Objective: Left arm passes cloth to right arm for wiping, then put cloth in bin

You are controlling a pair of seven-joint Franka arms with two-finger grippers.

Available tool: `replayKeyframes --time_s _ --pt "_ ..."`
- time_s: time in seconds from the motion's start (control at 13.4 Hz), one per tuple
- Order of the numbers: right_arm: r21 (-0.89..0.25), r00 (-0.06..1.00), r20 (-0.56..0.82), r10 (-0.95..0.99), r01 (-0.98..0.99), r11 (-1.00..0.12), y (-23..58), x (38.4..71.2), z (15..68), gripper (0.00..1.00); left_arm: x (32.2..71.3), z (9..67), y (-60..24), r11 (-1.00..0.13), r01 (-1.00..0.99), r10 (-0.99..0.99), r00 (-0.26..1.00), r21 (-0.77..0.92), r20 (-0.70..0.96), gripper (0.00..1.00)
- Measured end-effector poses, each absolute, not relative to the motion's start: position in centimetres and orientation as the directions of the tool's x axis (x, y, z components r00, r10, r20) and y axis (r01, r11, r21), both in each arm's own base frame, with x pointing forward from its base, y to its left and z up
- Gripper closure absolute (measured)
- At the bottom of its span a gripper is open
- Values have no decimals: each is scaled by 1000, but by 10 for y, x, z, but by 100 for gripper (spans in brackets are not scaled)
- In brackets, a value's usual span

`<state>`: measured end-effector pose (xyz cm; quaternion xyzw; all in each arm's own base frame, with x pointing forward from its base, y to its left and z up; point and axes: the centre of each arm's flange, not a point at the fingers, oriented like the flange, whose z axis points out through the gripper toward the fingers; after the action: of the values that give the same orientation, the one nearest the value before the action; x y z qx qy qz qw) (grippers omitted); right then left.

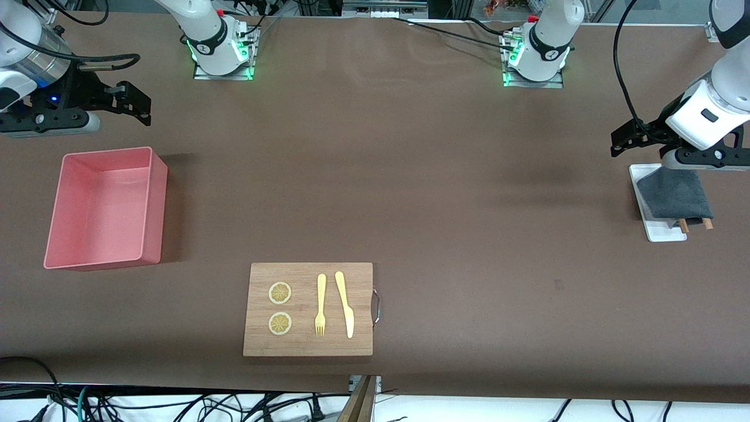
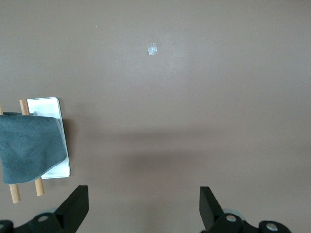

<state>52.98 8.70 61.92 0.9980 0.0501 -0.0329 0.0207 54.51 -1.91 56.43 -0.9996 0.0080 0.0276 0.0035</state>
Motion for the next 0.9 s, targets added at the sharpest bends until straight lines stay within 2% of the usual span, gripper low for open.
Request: replayKeyframes --time_s 0.9 --pt "38 993 -68 99 101 -994 87 530 619 0 557 553 -17 -1000 -19 -18 997 -4 -78 0"
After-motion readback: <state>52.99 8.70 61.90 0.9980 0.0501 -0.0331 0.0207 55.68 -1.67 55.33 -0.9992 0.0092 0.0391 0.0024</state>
